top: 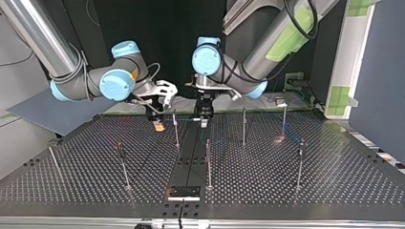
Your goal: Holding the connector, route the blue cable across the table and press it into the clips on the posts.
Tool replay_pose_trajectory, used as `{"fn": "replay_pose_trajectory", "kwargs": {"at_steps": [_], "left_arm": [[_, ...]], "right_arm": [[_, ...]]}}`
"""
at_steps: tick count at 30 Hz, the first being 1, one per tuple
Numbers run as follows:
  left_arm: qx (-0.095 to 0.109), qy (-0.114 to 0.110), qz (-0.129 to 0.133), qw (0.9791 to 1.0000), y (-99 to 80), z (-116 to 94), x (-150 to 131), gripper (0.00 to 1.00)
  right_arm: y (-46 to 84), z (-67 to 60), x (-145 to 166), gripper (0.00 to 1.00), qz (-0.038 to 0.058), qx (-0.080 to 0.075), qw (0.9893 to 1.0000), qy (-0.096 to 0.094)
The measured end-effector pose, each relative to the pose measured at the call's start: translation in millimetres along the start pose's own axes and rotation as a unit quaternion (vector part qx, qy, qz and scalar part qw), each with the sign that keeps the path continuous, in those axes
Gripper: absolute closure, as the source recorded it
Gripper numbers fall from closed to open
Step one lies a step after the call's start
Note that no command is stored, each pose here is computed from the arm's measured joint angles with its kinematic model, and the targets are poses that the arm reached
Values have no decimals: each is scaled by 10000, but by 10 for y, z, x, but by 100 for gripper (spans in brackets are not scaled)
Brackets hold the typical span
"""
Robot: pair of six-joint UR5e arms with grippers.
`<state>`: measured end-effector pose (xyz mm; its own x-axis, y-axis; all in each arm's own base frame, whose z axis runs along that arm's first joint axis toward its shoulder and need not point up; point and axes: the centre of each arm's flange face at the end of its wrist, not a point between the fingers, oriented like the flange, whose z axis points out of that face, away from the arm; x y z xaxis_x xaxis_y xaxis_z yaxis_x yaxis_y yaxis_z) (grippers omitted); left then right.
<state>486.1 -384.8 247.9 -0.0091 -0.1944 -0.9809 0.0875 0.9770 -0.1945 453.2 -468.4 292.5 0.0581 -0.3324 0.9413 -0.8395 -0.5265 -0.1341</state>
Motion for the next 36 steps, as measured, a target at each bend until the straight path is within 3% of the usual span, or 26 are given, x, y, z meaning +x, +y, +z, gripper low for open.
{"fn": "replay_pose_trajectory", "kwargs": {"at_steps": [9, 18, 22, 36], "left_arm": [[151, 482, 252, 9984, 109, -284, 463, 100], [461, 960, 411, 9935, 190, -558, 1121, 100], [476, 1160, 471, 9910, 286, -708, 1325, 100], [622, 970, 332, 9928, 135, -520, 1188, 100]], "right_arm": [[50, -73, -276, 100, -67, -82, 9996, -264], [88, -149, -560, 100, -118, -157, 9985, -503], [124, -153, -632, 100, -83, -195, 9986, -485], [362, -121, -649, 100, -5, -523, 9978, -414]]}}
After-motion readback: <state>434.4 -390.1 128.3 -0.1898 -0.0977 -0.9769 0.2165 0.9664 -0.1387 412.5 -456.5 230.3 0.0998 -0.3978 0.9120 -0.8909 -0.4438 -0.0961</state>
